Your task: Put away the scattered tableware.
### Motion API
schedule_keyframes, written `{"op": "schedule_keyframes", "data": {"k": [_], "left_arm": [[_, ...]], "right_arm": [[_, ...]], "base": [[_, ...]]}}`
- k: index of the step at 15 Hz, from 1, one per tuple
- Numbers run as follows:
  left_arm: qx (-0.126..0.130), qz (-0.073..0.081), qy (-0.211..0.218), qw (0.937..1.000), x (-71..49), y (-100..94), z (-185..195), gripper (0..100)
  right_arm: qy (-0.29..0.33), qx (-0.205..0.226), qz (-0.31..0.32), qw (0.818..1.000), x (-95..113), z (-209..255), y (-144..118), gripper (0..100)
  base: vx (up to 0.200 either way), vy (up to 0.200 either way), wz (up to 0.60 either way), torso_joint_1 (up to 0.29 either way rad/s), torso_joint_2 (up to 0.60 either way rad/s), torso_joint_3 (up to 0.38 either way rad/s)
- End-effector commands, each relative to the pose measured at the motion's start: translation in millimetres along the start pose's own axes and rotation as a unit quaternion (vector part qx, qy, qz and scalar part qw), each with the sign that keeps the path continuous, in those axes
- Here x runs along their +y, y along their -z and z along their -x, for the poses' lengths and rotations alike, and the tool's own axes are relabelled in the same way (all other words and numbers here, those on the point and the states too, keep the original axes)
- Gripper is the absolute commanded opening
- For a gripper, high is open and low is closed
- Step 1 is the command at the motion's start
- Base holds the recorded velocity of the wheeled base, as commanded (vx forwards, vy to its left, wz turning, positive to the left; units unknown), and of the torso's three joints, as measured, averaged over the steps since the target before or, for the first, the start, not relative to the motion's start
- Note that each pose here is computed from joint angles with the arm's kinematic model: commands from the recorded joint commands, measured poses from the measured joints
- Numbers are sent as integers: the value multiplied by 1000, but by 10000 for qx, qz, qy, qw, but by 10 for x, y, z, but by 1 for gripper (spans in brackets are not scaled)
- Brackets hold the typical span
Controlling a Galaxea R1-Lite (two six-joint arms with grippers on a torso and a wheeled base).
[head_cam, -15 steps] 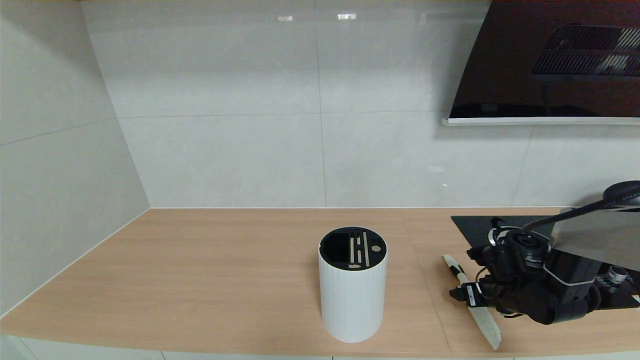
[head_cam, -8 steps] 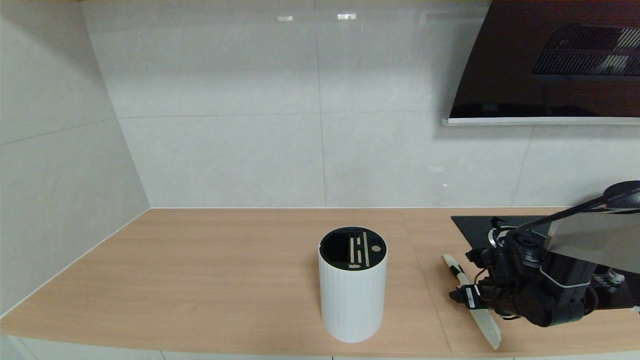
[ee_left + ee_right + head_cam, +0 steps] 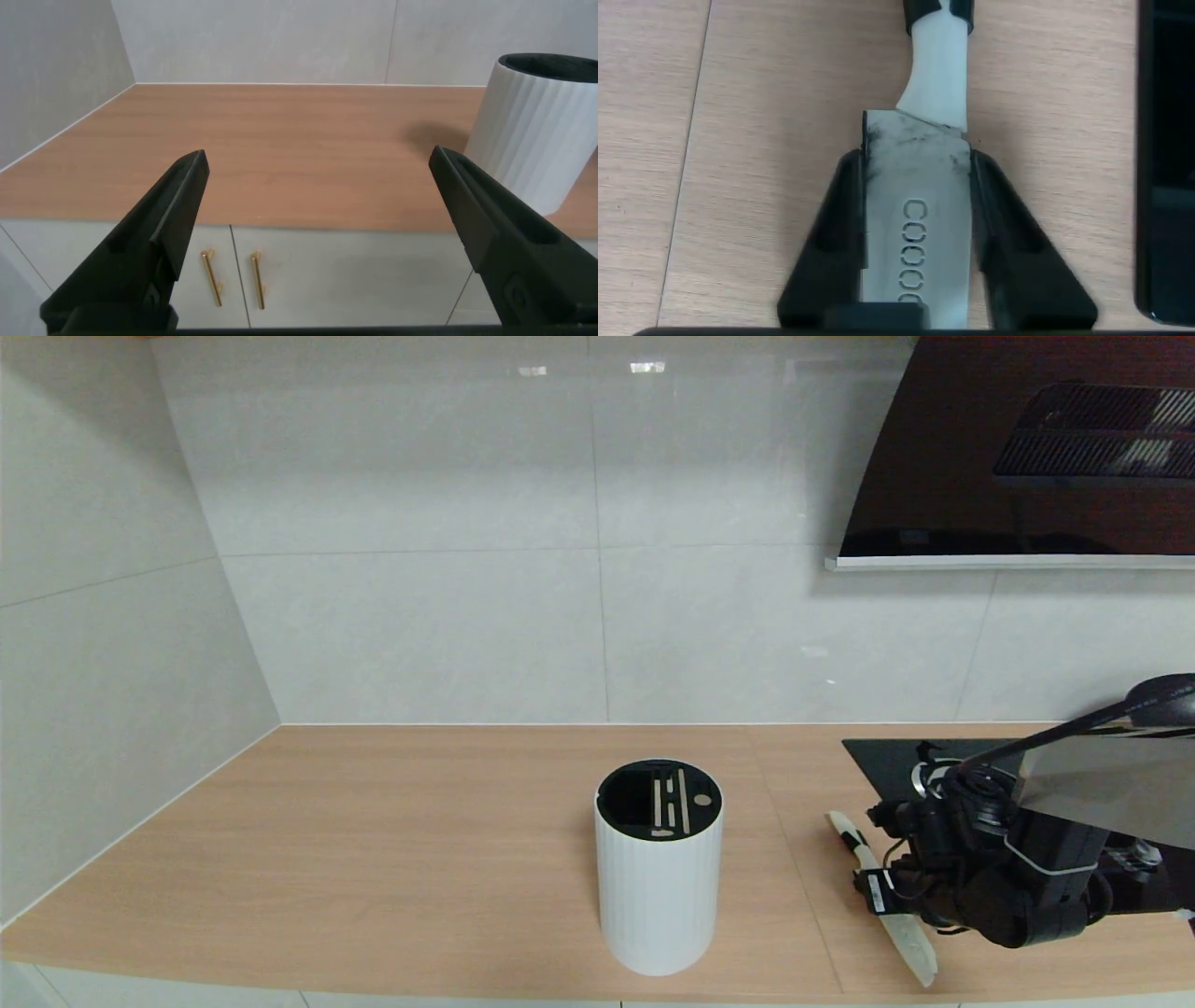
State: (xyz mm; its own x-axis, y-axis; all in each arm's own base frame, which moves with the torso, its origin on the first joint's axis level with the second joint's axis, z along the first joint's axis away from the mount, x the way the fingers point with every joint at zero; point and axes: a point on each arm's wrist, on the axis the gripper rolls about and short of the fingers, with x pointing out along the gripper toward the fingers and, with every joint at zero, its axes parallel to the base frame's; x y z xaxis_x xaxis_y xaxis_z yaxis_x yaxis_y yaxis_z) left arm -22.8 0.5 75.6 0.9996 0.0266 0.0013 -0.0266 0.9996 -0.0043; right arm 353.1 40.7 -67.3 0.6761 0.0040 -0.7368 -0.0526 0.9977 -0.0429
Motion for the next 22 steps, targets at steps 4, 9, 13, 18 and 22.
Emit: {"op": "schedule_keyframes", "data": {"k": [4, 9, 13, 18, 22], "left_arm": [[-1, 2, -5, 10000, 0, 0, 0, 100], [6, -136, 3, 9999, 0, 1, 0, 100], [-2, -167, 26, 9999, -1, 0, 0, 100], [-417, -181, 809, 9957, -35, -203, 58, 100], [709, 122, 3156, 9462, -149, -1198, -345, 100]], "right_arm": [[-1, -93, -45, 9999, 1, 72, -58, 0], [-107, -635, -54, 9979, 0, 651, -306, 0], [-386, -1443, -28, 9888, 139, 1271, -569, 0], [-790, -2243, 1, 9713, 302, 2164, -844, 0], [-1346, -2770, 227, 9511, 586, 2741, -1277, 0]], "base": [[0, 0, 0, 0, 0, 0], [0, 0, 0, 0, 0, 0], [0, 0, 0, 0, 0, 0], [0, 0, 0, 0, 0, 0], [0, 0, 0, 0, 0, 0]]}}
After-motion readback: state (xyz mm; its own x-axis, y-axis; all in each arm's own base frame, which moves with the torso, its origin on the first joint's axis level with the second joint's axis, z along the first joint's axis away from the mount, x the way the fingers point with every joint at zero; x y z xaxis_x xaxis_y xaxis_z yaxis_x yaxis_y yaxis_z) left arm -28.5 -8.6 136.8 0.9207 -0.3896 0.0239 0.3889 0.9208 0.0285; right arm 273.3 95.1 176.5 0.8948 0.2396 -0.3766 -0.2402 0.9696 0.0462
